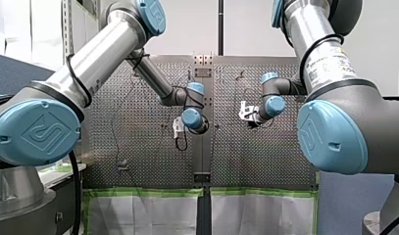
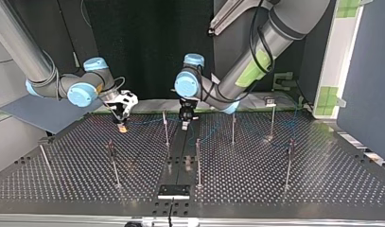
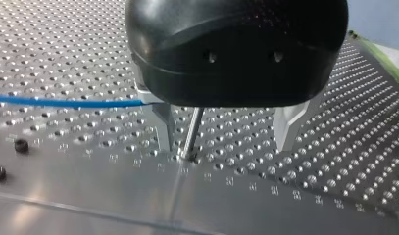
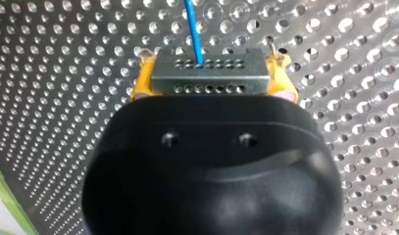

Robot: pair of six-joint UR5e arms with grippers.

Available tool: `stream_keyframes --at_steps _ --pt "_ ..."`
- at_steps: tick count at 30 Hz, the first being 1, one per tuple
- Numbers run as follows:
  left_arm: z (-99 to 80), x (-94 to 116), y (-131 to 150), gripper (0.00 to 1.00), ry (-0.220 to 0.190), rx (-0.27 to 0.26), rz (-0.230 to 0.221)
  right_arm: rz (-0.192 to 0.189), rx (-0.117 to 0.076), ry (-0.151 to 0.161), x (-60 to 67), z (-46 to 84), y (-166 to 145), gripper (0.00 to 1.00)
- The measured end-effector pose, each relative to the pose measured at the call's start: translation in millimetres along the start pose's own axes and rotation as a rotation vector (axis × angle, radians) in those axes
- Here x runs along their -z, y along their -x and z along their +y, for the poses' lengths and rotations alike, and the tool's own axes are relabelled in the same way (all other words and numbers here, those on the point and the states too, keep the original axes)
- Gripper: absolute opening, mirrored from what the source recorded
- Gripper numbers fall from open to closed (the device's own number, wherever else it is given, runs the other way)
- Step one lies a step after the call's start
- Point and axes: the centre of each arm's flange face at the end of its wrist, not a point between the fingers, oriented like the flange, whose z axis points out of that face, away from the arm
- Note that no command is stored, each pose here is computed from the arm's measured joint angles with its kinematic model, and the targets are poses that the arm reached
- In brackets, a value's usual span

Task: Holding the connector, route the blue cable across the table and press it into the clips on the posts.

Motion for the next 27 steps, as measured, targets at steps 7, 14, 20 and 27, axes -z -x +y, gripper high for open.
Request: stream_keyframes --at_steps 7,14,20,27 --pt "-25.6 30.3 22.6 1.00 0.001 -0.001 0.005 -0.004 0.001 -0.012 0.4 -2.0 0.5 0.00" --pt "-47.7 59.0 26.5 1.00 0.007 -0.013 0.033 -0.007 -0.001 -0.013 0.9 -1.6 0.4 0.00" --pt "-63.3 81.7 15.8 1.00 0.015 -0.053 0.075 -0.013 -0.004 -0.012 1.4 -1.4 1.4 0.00" --pt "-88.6 101.4 13.7 1.00 0.014 -0.034 0.056 -0.029 -0.005 -0.010 3.1 -1.1 2.8 0.00"
